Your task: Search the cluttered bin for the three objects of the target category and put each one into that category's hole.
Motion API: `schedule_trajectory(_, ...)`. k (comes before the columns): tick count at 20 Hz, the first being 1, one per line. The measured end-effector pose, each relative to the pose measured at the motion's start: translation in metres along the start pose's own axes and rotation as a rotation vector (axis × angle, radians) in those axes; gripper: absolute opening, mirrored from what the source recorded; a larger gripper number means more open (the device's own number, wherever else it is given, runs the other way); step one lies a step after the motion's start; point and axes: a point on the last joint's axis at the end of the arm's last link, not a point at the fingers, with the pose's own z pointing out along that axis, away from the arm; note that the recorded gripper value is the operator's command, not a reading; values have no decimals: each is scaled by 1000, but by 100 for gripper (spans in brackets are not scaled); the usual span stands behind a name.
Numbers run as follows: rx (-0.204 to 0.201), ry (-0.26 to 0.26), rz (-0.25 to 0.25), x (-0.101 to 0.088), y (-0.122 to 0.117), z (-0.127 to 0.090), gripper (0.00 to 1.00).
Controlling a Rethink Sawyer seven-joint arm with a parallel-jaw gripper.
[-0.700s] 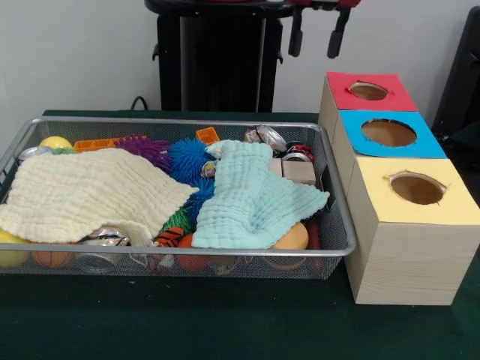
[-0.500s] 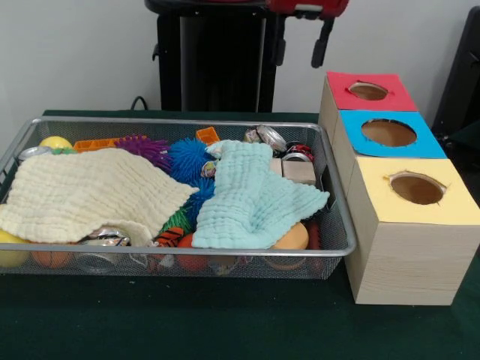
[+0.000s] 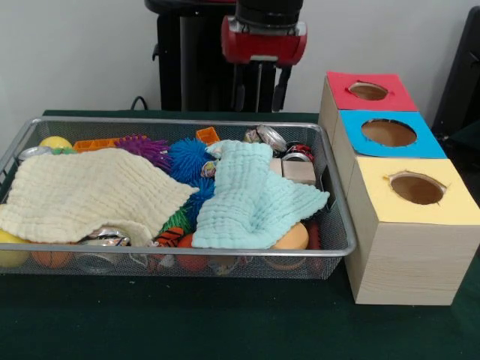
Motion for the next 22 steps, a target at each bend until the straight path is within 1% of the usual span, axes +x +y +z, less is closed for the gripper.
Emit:
schedule_trajectory(3, -17, 11, -9, -3, -6, 18, 100)
schedule_trajectory(7, -44, 26, -26, -4, -9, 40, 100)
schedule_trajectory(10, -54, 32, -46, -4, -8, 50, 100)
schedule_trajectory(15, -58, 27, -87, -8, -3, 62, 100)
schedule_trajectory(22, -47, 8, -133, -15, 2, 65, 100)
